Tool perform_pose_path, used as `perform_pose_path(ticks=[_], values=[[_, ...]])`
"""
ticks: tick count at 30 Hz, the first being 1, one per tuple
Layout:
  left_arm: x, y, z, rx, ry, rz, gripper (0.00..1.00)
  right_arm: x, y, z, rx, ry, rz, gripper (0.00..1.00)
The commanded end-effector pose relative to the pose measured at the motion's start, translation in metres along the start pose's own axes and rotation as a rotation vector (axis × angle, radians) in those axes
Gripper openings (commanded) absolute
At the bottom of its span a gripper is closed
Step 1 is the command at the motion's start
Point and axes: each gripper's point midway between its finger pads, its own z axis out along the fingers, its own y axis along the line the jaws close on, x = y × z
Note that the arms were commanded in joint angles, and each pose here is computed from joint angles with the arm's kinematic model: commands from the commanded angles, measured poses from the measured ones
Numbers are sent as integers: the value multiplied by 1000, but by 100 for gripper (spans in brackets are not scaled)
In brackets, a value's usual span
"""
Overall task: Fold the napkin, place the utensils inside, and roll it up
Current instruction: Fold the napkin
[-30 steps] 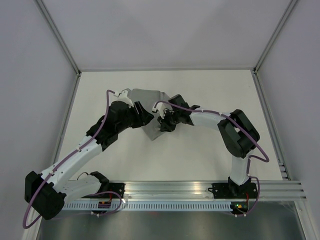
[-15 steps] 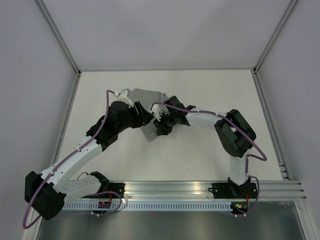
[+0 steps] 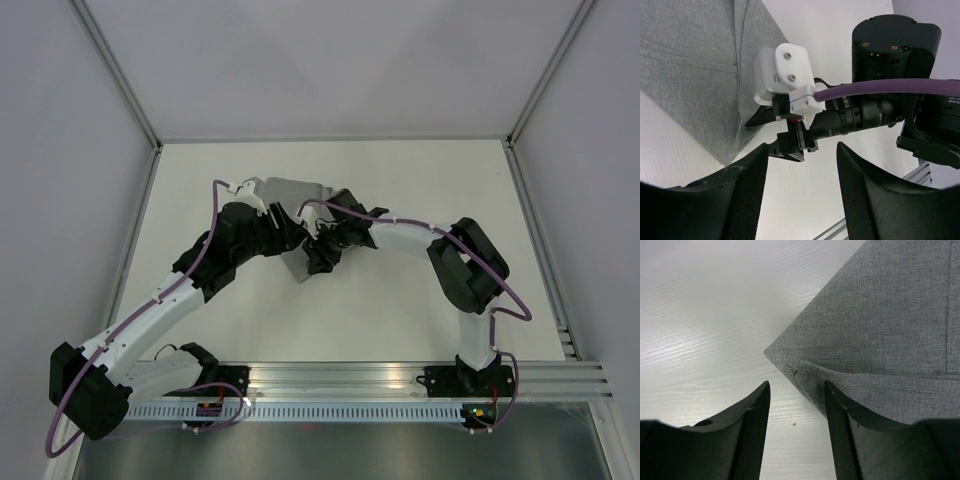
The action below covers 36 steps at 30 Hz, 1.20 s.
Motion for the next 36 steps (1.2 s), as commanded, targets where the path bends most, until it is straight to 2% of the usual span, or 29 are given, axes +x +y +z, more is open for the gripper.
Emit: perform_pose_path(ticks=[1, 7, 15, 26, 29, 35, 36], values=[[-18, -13, -9, 40, -56, 23, 63, -41, 6, -13, -31, -94, -34, 55], [-28, -20, -14, 56, -79, 55, 64, -56, 0, -32, -19, -136, -6, 59], [-37, -25, -15, 67, -97, 105, 65, -58, -15, -67, 5, -173, 46, 59], [-31, -21, 21, -32, -66, 302, 65, -19, -104, -160, 226, -249, 239, 59], [-35, 4, 30, -175, -81, 271, 65, -2, -133, -168, 368, -192, 270, 59], [-19, 66, 35, -440, -40, 151, 62, 11, -167, -158, 433, -145, 323, 57], [-11, 79, 37, -463, -14, 128, 58, 10, -170, -157, 434, -143, 324, 57]])
